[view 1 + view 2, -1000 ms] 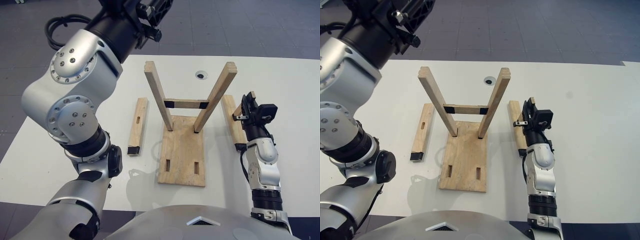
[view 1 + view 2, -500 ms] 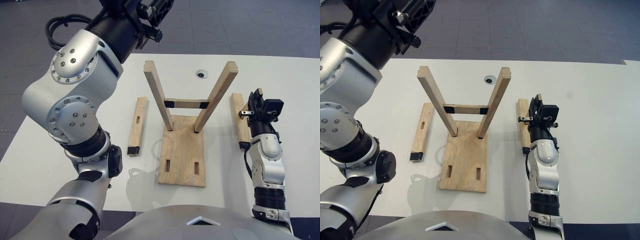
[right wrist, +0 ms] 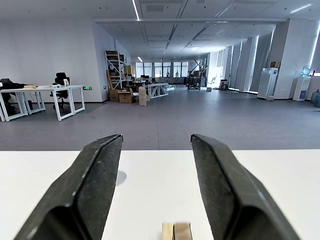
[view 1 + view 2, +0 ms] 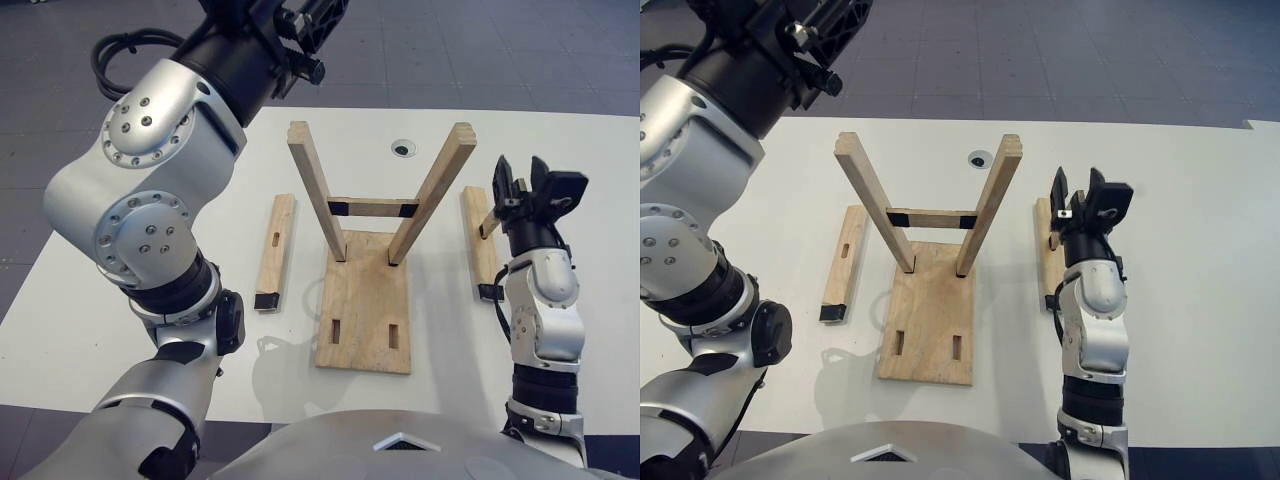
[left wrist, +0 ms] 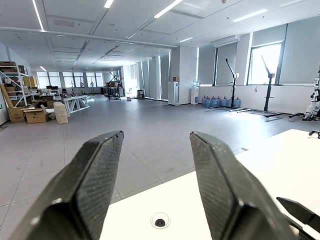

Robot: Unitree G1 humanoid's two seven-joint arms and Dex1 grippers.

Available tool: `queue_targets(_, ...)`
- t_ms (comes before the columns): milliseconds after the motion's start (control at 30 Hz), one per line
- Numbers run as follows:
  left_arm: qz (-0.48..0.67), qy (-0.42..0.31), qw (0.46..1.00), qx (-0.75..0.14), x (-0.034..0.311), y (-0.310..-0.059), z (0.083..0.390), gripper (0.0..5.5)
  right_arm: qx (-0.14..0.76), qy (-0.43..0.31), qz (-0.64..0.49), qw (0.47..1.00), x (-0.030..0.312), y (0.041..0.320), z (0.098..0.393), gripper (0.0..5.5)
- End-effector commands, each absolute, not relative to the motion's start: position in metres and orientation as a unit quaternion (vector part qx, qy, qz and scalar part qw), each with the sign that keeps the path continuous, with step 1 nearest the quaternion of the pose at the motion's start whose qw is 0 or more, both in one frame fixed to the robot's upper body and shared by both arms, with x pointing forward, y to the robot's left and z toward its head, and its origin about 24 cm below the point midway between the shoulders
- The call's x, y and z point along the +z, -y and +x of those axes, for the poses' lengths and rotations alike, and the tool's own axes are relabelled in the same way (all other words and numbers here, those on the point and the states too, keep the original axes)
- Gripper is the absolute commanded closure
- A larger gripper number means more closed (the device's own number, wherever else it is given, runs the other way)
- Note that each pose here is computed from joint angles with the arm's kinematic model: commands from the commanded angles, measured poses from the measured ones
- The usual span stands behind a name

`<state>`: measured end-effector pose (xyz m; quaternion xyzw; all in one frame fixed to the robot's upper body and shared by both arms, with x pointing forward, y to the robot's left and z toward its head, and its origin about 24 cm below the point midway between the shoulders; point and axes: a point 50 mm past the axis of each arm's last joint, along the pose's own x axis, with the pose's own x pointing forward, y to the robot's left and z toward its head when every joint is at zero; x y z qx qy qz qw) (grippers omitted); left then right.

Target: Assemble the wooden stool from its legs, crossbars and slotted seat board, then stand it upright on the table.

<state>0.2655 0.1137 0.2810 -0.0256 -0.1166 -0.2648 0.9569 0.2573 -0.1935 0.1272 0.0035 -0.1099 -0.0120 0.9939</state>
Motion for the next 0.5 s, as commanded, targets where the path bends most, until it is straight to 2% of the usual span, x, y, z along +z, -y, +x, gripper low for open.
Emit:
queue_targets(33, -0.024, 0.113, 0.959, -0.26, 0.28, -0.114, 0.265, 3.04, -0.036, 0.155, 0.001, 0.987, 0.167, 0.198, 0.259, 2.98)
queue_targets(100, -0.024, 0.113, 0.959, -0.258, 0.28, -0.114, 0.265, 3.04, -0.04, 0.166, 0.0, 0.985, 0.185, 0.197, 0.266, 2.98)
queue_targets(200, -0.024, 0.115, 0.959, -0.257, 0.28, -0.114, 0.265, 3.04, -0.013, 0.081, 0.002, 0.997, 0.187, 0.197, 0.294, 2.98)
queue_targets(333, -0.026, 0.118, 0.959, -0.258, 0.281, -0.113, 0.264, 3.04, -0.019, -0.003, 0.049, 0.999, 0.174, 0.21, 0.307, 2.98)
queue_targets(433, -0.026, 0.118, 0.959, -0.258, 0.281, -0.114, 0.264, 3.04, -0.023, -0.005, 0.052, 0.998, 0.178, 0.212, 0.309, 2.98)
queue_targets(500, -0.026, 0.118, 0.959, -0.257, 0.281, -0.114, 0.264, 3.04, -0.02, 0.024, 0.048, 0.998, 0.192, 0.209, 0.311, 2.98)
